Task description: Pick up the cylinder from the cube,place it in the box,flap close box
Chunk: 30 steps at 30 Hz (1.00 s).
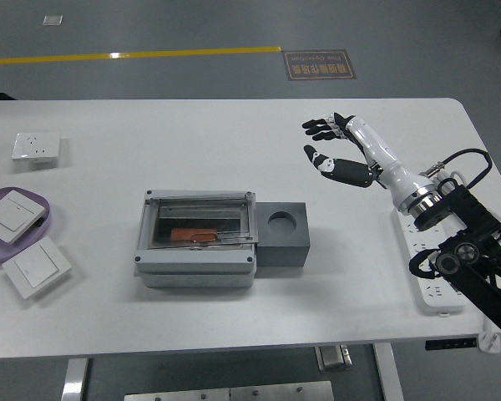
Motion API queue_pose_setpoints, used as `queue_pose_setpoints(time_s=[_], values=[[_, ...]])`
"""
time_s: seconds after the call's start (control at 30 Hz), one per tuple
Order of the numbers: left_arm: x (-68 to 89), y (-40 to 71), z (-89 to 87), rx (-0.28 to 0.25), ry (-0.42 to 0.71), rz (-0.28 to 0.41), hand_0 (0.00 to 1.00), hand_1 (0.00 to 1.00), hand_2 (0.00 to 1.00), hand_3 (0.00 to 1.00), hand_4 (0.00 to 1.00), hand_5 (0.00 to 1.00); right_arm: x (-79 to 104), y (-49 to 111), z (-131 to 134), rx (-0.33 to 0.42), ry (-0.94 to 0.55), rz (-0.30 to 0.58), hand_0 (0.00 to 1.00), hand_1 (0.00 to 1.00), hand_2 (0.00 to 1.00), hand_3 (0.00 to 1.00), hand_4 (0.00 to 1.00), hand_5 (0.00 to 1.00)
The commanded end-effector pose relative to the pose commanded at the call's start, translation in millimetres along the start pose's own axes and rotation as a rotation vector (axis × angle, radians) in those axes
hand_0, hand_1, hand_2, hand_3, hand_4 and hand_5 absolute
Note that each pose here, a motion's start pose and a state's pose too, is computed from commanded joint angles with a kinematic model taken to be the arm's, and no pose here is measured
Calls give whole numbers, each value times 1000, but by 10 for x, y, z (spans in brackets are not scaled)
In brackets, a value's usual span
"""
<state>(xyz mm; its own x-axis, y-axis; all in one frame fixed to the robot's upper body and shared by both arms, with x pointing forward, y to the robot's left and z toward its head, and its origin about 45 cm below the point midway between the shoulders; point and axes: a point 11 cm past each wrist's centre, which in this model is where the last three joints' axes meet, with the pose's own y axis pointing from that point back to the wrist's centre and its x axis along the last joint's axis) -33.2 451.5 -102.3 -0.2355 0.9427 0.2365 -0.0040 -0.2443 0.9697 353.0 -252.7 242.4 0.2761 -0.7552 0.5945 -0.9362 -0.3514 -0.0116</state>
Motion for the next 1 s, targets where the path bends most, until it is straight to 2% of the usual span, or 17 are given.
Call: queue_pose_setpoints(time_s=[0.03, 0.07, 0.23, 0.27, 0.5, 0.63, 0.7, 0.83, 0.87, 1.0], values=[[11, 1, -18, 3, 3, 2, 720, 715, 696, 725, 669, 305, 13, 20, 35, -7, -9, 9, 774, 709, 732, 708, 599, 338], [27, 4, -41, 6, 5, 4, 720, 714, 697, 724, 668, 305, 25, 44, 75, -16, -21, 19, 828, 737, 759, 733, 623, 335], [145, 22, -168, 25, 25, 22, 720, 714, 697, 724, 668, 305, 60, 169, 260, -58, -88, 71, 828, 737, 759, 733, 623, 335], [163, 25, -189, 28, 27, 24, 719, 714, 695, 724, 667, 306, 68, 185, 280, -62, -95, 79, 871, 751, 764, 749, 661, 386], [344, 60, -270, 37, 37, 49, 719, 713, 695, 723, 667, 305, 244, 307, 397, -87, -123, 173, 873, 751, 763, 746, 659, 378], [389, 69, -311, 41, 44, 57, 719, 713, 695, 723, 667, 305, 385, 345, 391, -75, -150, 222, 873, 751, 763, 746, 659, 378], [380, 68, -330, 45, 44, 55, 719, 713, 694, 724, 668, 305, 448, 362, 375, -62, -178, 248, 872, 751, 761, 764, 698, 371], [372, 66, -319, 42, 46, 52, 719, 713, 694, 724, 668, 305, 448, 384, 396, -35, -258, 281, 872, 751, 761, 764, 698, 371], [374, 66, -304, 39, 46, 52, 718, 713, 694, 724, 668, 308, 418, 388, 409, -30, -287, 282, 870, 780, 829, 998, 755, 312], [394, 69, -250, 28, 43, 53, 718, 713, 694, 724, 668, 308, 319, 392, 436, -20, -401, 292, 870, 780, 829, 998, 755, 312]])
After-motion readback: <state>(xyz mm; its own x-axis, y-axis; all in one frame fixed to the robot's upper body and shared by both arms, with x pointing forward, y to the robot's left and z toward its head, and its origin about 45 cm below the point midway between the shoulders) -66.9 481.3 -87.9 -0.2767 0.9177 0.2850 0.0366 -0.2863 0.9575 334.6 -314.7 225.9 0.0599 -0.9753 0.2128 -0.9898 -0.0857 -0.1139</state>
